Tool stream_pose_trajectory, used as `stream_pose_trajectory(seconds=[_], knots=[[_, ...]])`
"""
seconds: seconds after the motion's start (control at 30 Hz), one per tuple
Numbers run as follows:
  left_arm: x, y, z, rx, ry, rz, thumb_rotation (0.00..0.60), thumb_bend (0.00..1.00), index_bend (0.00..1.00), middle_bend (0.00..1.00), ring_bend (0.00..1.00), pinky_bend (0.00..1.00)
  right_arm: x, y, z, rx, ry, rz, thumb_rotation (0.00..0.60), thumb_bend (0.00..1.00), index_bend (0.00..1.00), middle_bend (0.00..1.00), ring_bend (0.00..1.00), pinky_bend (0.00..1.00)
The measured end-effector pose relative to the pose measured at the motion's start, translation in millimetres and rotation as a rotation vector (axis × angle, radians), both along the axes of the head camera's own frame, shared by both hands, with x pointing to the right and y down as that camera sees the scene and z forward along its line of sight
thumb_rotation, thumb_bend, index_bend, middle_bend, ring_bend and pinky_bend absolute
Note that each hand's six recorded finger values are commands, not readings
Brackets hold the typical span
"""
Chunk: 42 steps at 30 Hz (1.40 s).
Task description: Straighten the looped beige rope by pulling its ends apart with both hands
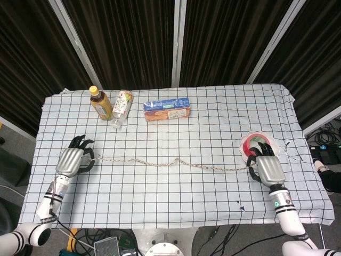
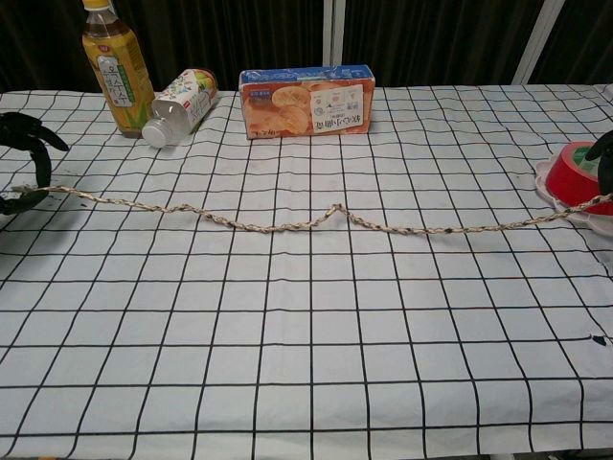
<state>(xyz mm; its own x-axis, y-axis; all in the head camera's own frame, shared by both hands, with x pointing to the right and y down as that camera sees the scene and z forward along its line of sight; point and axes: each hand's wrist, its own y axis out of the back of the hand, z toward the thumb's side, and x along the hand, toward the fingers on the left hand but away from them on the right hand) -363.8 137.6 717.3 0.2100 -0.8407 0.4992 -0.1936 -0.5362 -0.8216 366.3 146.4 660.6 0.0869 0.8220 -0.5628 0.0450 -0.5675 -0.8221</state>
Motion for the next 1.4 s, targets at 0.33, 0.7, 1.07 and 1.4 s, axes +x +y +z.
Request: stream_pose_trajectory(seconds=[0.33, 0.7, 1.07, 1.4], knots=[[-9.3, 4.6, 2.7, 0.002, 0.003, -0.009, 0.6, 0.46, 0.63, 0.19, 0.0, 0.0, 11.6, 3.3, 0.5, 0.002, 0.019, 0.027, 0.6, 0.54, 0.64, 0.2, 0.0, 0.0], [-4.3, 4.7, 8.6, -0.003, 0.001, 0.013, 0.6, 0.46, 0.63, 0.19, 0.0, 0.0, 29.1, 8.0, 1.4, 0.002, 0.039, 0.066, 0.6, 0.54, 0.64, 0.2, 0.0, 0.0], [-6.8, 4.6, 12.9, -0.014, -0.012, 0.006, 0.6, 0.46, 0.63, 0.19, 0.0, 0.0, 36.7, 12.5, 6.8, -0.007, 0.042, 0.085, 0.6, 0.54, 0.64, 0.2, 0.0, 0.0], [-5.4, 7.8, 17.1, -0.029, -0.015, 0.012, 0.599, 0.46, 0.56, 0.18, 0.0, 0.0, 34.0, 17.2, 12.3, -0.019, 0.041, 0.076, 0.6, 0.54, 0.57, 0.16, 0.0, 0.0]])
